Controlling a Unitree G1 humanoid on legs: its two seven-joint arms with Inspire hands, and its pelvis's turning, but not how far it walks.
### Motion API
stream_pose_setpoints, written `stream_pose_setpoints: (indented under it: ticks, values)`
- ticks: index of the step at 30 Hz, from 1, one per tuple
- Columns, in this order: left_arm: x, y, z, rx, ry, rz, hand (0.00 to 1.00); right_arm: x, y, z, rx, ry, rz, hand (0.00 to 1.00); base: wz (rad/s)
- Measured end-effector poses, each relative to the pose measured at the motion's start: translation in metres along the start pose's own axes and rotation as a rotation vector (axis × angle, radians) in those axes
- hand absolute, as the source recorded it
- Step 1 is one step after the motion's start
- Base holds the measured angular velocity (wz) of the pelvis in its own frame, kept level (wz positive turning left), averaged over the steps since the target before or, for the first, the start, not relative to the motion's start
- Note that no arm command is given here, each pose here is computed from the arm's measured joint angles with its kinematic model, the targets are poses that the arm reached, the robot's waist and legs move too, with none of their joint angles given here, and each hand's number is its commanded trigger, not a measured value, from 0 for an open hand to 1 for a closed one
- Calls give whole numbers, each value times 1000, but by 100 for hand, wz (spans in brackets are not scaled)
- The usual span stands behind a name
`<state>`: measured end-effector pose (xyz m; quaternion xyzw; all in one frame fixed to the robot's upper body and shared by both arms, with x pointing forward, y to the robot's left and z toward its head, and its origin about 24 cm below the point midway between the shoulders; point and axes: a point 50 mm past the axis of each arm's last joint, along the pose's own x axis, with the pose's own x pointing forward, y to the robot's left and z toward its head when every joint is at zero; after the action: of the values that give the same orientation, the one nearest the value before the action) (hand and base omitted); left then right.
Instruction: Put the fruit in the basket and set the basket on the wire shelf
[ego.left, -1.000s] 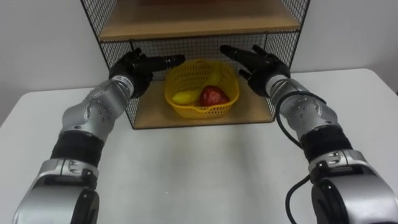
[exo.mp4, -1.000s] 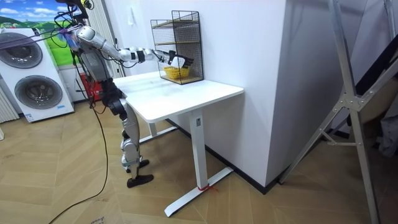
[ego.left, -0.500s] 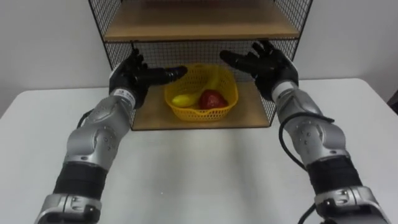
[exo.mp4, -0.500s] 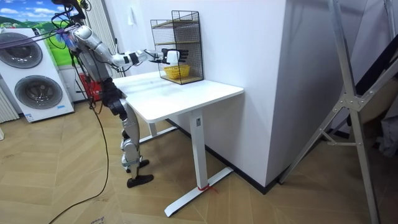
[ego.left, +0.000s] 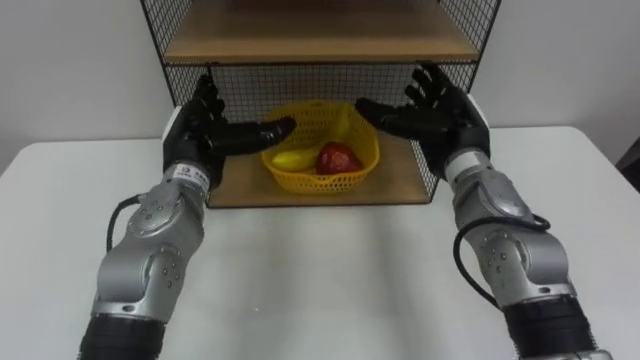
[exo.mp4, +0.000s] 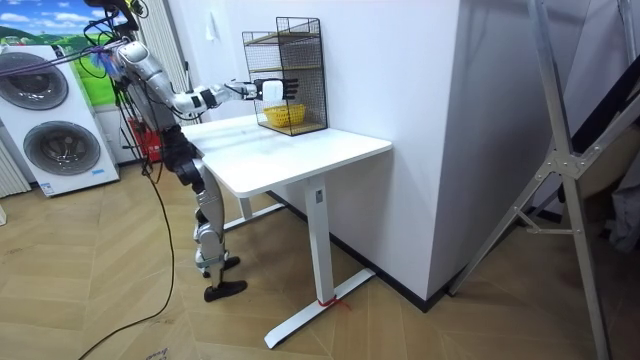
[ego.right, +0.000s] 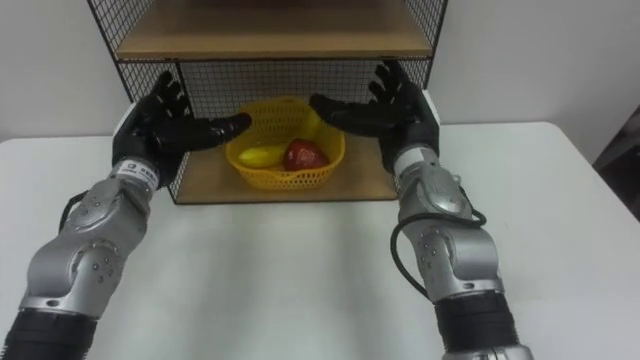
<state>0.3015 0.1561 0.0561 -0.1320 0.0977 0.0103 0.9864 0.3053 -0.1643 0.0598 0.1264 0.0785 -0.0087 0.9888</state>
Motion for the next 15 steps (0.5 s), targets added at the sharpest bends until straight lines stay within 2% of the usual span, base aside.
stream_pose_setpoints:
  ticks: [4,7,12,15]
  values:
    - [-4,-5,-2,62,-12,-14,0,-2,-1,0,-53,-7,-4,0,-1]
    - [-13,-6,-3,77,-40,-24,0,-10,-1,3,-79,-48,-2,0,-4]
    - [-30,1,-9,68,-77,-4,0,-28,-7,-1,-111,-98,18,0,-2]
    - [-39,7,-18,29,-73,12,0,-40,-15,-14,-203,-71,-11,0,0]
